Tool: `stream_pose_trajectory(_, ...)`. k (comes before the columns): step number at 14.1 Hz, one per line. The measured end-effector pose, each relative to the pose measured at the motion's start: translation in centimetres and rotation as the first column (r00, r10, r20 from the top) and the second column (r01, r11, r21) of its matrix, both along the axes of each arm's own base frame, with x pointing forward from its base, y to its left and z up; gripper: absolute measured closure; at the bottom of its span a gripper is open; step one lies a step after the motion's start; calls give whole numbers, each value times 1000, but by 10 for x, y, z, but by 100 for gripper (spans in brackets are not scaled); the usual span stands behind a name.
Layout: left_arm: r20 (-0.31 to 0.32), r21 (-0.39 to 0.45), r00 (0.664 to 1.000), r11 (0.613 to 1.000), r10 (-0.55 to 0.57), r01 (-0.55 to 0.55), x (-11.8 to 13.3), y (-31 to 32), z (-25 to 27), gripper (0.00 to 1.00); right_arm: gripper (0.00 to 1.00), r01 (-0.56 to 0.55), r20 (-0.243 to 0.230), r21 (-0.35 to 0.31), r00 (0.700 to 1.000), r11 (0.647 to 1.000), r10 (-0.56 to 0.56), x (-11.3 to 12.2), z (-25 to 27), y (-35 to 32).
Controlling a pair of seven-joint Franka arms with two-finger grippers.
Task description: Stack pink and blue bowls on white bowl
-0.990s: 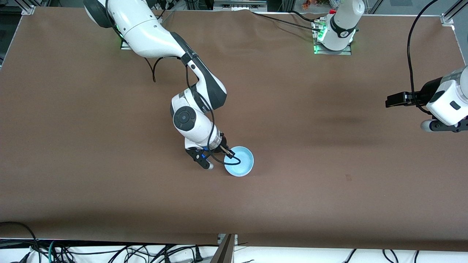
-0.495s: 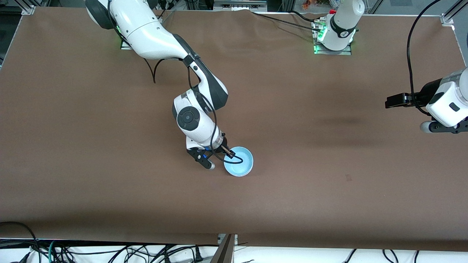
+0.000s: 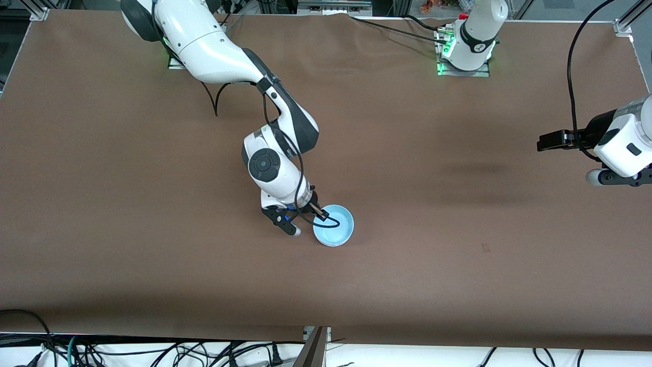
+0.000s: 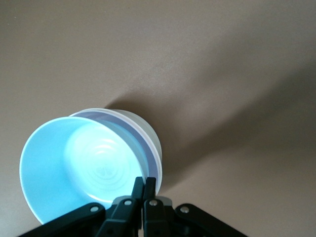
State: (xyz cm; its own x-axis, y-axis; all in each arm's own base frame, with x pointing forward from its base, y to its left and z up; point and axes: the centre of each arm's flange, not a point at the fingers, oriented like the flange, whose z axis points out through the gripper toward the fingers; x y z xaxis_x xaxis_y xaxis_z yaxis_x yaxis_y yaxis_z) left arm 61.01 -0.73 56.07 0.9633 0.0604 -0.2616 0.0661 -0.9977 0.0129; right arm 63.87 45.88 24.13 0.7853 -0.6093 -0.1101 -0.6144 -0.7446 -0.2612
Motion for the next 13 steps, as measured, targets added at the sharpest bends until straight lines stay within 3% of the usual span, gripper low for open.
stream_pose_trajectory(3,0,0,1000,1000,0,0,0,0,0,0,98,0,1,0,1000,1000,0,0,-1,0)
stream_pose_trajectory(6,0,0,1000,1000,0,0,0,0,0,0,91,-12,13,-17,1000,1000,12,0,-1,0)
stream_pose_trajectory(9,0,0,1000,1000,0,0,0,0,0,0,68,-16,19,-22,1000,1000,16,1,0,0)
stream_pose_trajectory(11,1,0,1000,1000,0,0,0,0,0,0,62,-14,22,-22,1000,1000,15,3,4,-1)
stream_pose_trajectory(13,1,0,1000,1000,0,0,0,0,0,0,43,-11,28,-20,1000,1000,12,7,12,-3)
